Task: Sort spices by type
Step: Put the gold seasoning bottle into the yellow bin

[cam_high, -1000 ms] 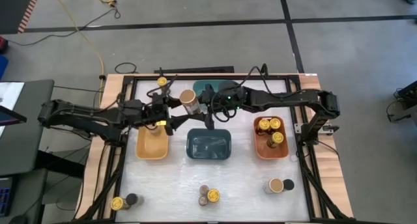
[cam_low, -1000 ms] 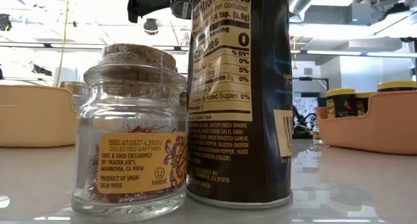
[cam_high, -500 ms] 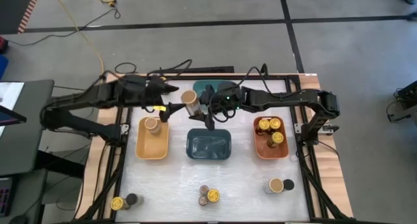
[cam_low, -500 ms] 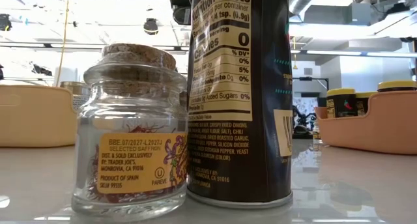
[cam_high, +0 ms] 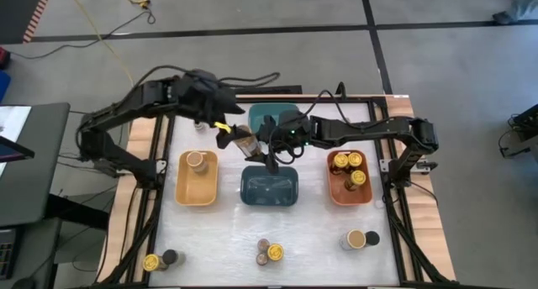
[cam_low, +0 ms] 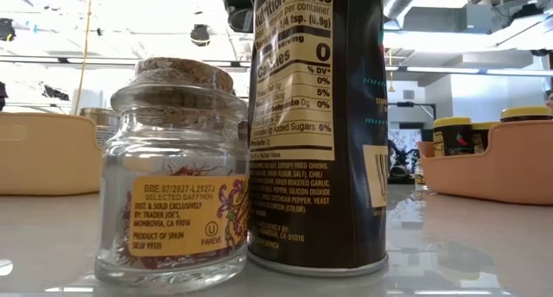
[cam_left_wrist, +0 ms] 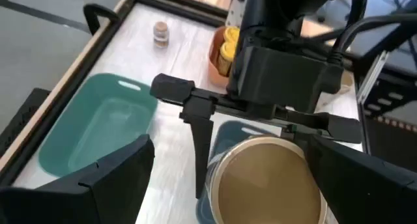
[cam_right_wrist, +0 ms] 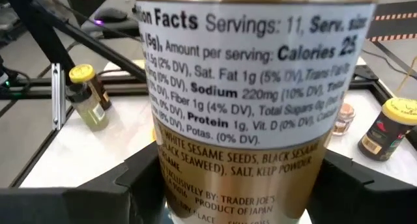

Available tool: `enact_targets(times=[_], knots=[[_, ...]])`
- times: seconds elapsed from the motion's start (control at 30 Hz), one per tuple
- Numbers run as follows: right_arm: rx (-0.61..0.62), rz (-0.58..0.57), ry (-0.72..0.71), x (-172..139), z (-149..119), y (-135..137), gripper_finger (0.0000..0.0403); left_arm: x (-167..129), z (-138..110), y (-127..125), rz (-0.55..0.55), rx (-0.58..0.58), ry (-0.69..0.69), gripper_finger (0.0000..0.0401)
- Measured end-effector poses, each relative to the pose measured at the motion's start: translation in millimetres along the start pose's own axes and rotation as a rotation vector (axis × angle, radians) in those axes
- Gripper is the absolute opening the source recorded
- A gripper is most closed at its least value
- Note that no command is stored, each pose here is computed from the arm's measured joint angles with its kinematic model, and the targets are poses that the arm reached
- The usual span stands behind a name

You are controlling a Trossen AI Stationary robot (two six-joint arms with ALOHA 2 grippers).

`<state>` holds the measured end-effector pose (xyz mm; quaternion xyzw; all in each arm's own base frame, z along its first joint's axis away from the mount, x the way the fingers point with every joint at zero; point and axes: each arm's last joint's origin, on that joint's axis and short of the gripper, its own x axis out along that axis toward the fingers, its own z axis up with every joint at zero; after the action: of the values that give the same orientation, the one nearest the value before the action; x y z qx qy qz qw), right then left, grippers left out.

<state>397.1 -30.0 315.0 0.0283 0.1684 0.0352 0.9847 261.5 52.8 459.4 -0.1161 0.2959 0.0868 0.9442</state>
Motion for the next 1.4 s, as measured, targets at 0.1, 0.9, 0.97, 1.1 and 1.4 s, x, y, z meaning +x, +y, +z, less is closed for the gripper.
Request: enact_targets(times=[0.1,0.9,0.97,1.1,1.4], knots=[[0.003,-0.001,0.010,0.5,-1.3,0.0,0.0300,7.6,0.8,-0.9,0.000,0.001,0.045,0.0384],[0.008,-0.039,0.019,-0.1,-2.1,-4.0,0.0300,41.8,-10.1,-5.4,-0.038,-0.011,0.226,0.0384],[0.008,-0.039,0.019,-0.1,-2.1,-4.0,0.0300,44.3,-10.3,-5.0,-0.035,0.000,0.232,0.0381],[0.008,-0.039,0.020,-0.2,-2.2,-4.1,0.0300,42.8,-9.7,-5.5,-0.041,0.010,0.223,0.0363],[0.010,-0.037,0.021,-0.1,-2.3,-3.7,0.0300,43.4,-9.1,-4.8,-0.016,0.014,0.215,0.0274]])
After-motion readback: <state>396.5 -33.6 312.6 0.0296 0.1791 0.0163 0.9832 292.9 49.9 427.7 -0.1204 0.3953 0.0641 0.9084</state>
